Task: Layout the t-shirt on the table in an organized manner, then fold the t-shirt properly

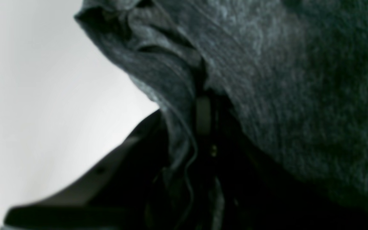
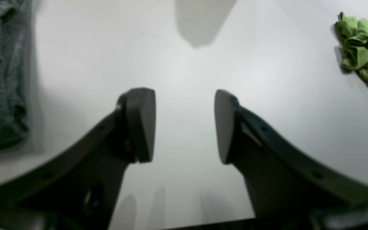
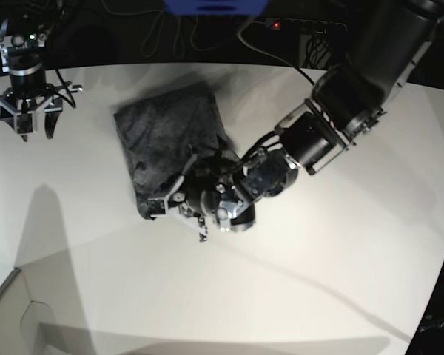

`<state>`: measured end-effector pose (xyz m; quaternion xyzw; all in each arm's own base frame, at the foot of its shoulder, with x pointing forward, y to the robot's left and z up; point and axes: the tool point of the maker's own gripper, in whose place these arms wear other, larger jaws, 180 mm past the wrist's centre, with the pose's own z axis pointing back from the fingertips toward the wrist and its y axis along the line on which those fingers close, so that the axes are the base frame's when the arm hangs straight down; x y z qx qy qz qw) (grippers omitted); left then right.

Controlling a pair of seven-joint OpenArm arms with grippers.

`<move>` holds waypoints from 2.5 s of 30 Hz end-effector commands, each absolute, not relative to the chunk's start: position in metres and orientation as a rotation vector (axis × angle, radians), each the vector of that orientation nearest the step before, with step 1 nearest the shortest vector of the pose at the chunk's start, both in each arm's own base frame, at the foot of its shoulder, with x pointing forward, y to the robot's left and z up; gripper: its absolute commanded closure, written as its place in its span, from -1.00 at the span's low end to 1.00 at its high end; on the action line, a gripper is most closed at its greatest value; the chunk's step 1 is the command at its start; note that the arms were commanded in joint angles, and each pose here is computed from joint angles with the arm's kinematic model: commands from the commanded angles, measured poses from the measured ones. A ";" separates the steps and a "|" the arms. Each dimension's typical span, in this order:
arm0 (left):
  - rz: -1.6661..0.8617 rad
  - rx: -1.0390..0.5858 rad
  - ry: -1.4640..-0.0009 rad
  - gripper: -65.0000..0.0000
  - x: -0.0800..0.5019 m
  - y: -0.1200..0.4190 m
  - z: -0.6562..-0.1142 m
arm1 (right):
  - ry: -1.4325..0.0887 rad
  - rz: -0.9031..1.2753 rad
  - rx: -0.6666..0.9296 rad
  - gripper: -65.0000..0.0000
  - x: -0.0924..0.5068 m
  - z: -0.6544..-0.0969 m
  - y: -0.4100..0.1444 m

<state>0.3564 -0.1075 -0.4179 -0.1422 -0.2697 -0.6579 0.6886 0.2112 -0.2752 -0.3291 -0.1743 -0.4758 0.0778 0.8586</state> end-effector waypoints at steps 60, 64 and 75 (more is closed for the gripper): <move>0.017 0.163 -0.684 1.00 0.153 0.363 -0.364 | -0.903 0.350 0.198 0.39 0.212 -0.412 -0.103; 0.024 0.167 -0.659 1.00 0.144 0.365 -0.368 | -0.927 0.364 0.175 0.39 0.211 -0.400 -0.107; 0.074 0.043 -0.440 1.00 0.069 0.332 -0.429 | -0.975 0.208 -0.075 0.39 0.197 -0.361 -0.182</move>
